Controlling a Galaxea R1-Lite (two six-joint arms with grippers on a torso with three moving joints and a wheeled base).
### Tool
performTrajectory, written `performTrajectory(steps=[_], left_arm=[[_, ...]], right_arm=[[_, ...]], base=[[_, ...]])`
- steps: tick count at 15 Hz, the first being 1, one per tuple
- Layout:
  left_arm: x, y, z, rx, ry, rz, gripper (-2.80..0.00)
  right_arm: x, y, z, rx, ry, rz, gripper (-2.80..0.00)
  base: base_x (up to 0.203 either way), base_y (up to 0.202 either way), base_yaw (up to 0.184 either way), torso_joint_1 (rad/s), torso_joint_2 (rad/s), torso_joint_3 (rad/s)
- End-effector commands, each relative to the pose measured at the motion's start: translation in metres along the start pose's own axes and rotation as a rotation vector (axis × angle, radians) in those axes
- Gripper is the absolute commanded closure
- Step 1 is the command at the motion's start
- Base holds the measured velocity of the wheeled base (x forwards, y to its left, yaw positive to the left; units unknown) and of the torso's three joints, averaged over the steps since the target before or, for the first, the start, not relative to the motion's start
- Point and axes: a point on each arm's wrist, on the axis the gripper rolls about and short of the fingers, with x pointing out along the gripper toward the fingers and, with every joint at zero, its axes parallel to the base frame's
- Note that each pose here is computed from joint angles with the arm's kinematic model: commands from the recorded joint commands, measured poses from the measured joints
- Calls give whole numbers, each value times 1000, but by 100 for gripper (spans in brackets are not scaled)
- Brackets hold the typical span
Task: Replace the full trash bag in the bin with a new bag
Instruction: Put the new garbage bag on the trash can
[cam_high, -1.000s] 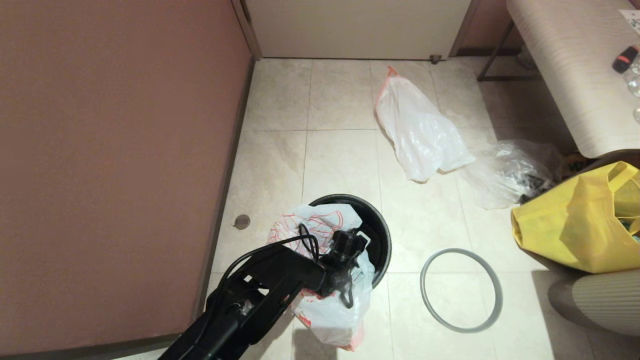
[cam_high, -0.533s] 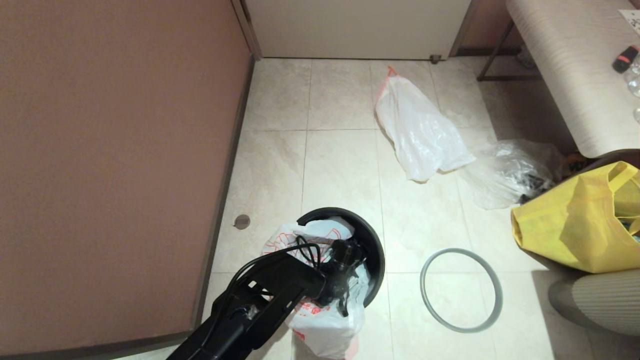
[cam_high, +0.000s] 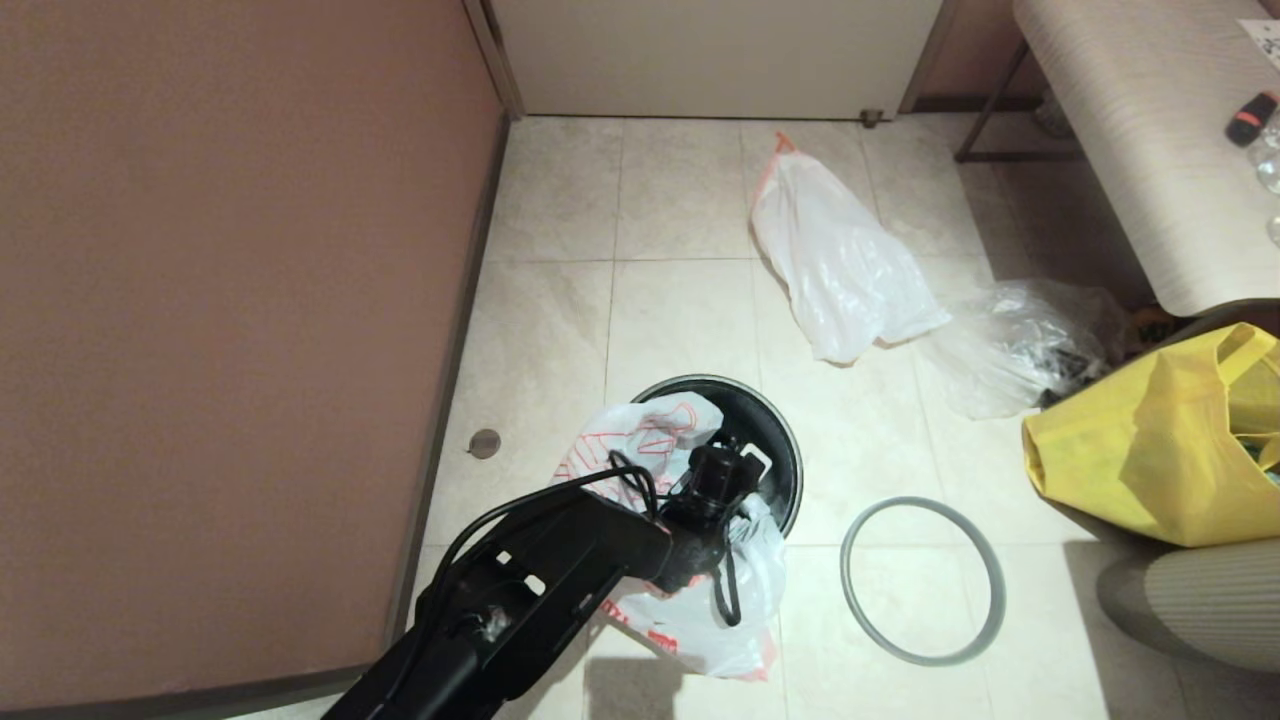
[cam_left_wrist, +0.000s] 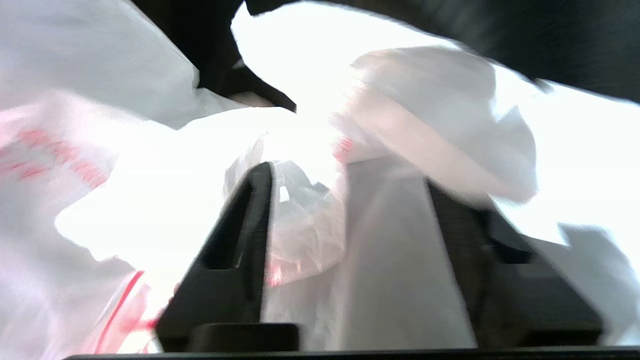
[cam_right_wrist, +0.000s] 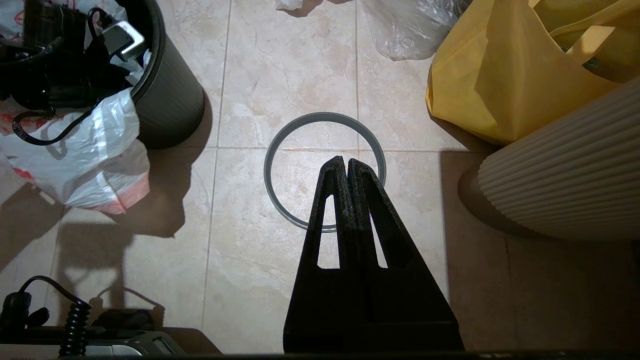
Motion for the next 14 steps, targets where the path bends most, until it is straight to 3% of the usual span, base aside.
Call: performTrajectory(steps=[1, 4, 8, 10, 14], left_arm=[[-13, 2, 19, -8, -35, 9, -280], [-26, -14, 25, -50, -28, -1, -280], [-47, -15, 51, -143, -67, 52, -280], [-52, -22, 51, -147, -47, 96, -280], [-60, -14, 57, -179, -43, 134, -280]], right_arm=[[0, 0, 0, -1, 2, 0, 0], [0, 0, 0, -1, 2, 0, 0], [0, 0, 0, -1, 2, 0, 0], [0, 0, 0, -1, 2, 0, 0], [0, 0, 0, -1, 2, -1, 0]], base=[[0, 0, 0, 0, 0, 0], [0, 0, 0, 0, 0, 0], [0, 0, 0, 0, 0, 0], [0, 0, 0, 0, 0, 0], [0, 0, 0, 0, 0, 0]])
